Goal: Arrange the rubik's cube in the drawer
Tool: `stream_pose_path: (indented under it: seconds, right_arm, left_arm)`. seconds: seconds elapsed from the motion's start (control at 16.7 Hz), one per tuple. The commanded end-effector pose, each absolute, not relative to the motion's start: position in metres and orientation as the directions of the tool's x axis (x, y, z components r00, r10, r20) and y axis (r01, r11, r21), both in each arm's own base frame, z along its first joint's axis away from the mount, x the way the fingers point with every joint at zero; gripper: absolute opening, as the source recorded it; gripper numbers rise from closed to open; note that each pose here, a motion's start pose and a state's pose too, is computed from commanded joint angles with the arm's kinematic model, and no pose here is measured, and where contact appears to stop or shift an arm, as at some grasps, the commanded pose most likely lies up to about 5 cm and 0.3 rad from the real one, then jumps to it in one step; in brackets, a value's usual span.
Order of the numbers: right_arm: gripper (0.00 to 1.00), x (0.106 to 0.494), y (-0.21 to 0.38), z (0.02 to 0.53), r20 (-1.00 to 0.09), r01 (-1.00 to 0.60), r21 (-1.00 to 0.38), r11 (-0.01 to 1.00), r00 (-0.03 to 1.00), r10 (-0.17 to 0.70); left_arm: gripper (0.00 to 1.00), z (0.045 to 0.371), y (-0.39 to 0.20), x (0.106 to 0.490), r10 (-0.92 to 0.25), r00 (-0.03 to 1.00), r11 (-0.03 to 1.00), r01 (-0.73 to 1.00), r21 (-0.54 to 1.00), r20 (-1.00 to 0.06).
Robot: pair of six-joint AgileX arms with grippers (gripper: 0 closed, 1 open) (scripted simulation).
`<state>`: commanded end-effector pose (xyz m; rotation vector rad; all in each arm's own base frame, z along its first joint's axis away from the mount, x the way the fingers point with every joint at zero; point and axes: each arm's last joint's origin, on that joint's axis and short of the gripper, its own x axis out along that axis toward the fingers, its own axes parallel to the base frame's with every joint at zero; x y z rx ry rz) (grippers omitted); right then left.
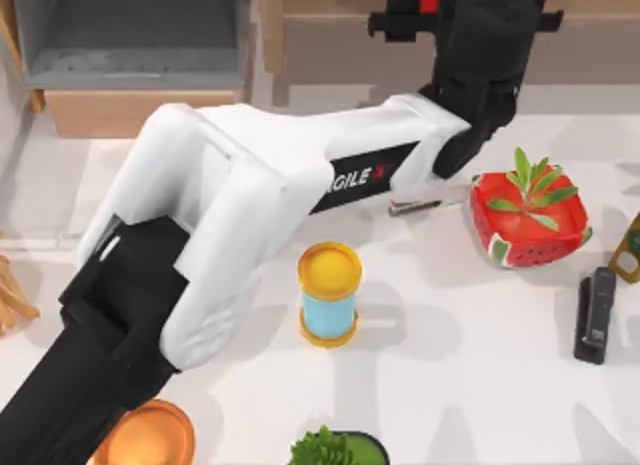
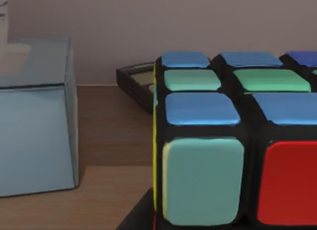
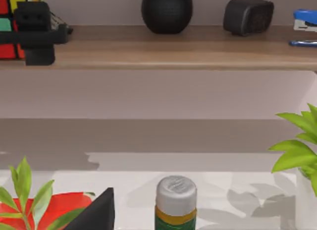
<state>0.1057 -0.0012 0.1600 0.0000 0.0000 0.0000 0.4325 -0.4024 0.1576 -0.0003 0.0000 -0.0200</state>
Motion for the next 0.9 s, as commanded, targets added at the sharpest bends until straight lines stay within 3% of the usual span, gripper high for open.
stream_pose_path:
  seconds: [0.9]
  right_arm:
    - [1.0,0.106,-0.001,0.16,0.0,0.0,0.0,1.0,1.0,0.0]
  left_arm:
    - [0.0,0.179,-0.404,0.411,-0.024,1.0,1.0,0.024,-0.001,0.002]
